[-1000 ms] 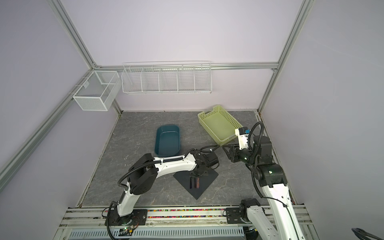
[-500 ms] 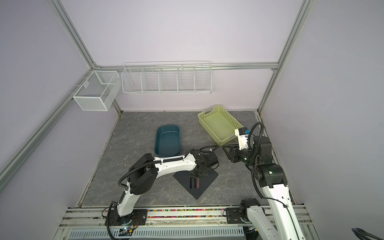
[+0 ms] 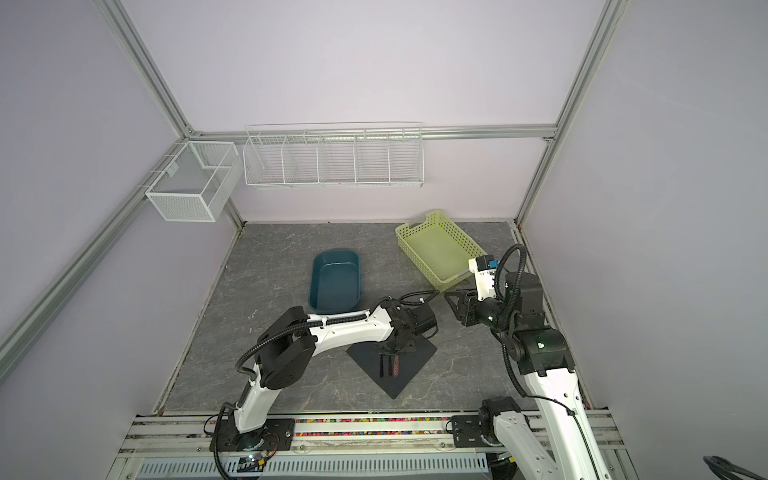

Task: Place the utensils on the paper napkin and roll it up
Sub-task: 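Tilt the knife down flat onto the napkin with the left gripper, then open and lift the left gripper away while the right gripper lowers over the napkin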

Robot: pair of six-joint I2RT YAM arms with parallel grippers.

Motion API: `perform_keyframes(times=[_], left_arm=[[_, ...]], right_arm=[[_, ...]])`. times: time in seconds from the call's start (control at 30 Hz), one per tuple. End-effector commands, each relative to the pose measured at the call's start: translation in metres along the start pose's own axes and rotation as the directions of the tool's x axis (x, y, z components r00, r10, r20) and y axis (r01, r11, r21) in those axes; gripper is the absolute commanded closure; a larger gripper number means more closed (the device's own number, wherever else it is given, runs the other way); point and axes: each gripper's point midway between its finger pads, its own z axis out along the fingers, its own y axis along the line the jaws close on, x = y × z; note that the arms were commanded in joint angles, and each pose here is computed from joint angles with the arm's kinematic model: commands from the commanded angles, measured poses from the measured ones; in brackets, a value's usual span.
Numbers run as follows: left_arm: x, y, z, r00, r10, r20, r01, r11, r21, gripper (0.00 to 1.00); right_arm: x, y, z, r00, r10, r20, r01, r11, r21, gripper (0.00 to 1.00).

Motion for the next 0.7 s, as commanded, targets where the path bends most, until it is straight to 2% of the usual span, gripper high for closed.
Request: perform_keyframes(times=[0.0,0.17,0.37,0.53,0.67], left_arm=[[-0.012,0.003,-0.018,0.999,-0.009,0.047,0.010,1.000,-0.016,0.82],[-0.030,-0.003,-0.055,0.993,0.000,0.119,-0.004,0.999,0.033,0.80],[-0.053,0.004,-0.099,0.975,-0.005,0.220,-0.009,0.998,0.063,0.80],[-0.071,0.024,-0.122,0.961,0.018,0.277,-0.043,0.995,0.085,0.80],[-0.085,0.044,-0.135,0.955,0.009,0.298,-0.051,0.990,0.132,0.81]], right_arm=[[-0.004,0.004,-0.006,0.999,-0.042,0.018,0.042,0.999,0.003,0.59],[-0.002,0.004,-0.003,1.000,-0.024,0.010,0.024,1.000,-0.005,0.58],[0.011,0.002,0.011,0.994,0.099,-0.055,-0.101,0.994,-0.038,0.54],[0.028,0.001,0.026,0.967,0.221,-0.127,-0.229,0.972,-0.053,0.54],[0.052,0.000,0.046,0.924,0.315,-0.218,-0.332,0.942,-0.047,0.54]])
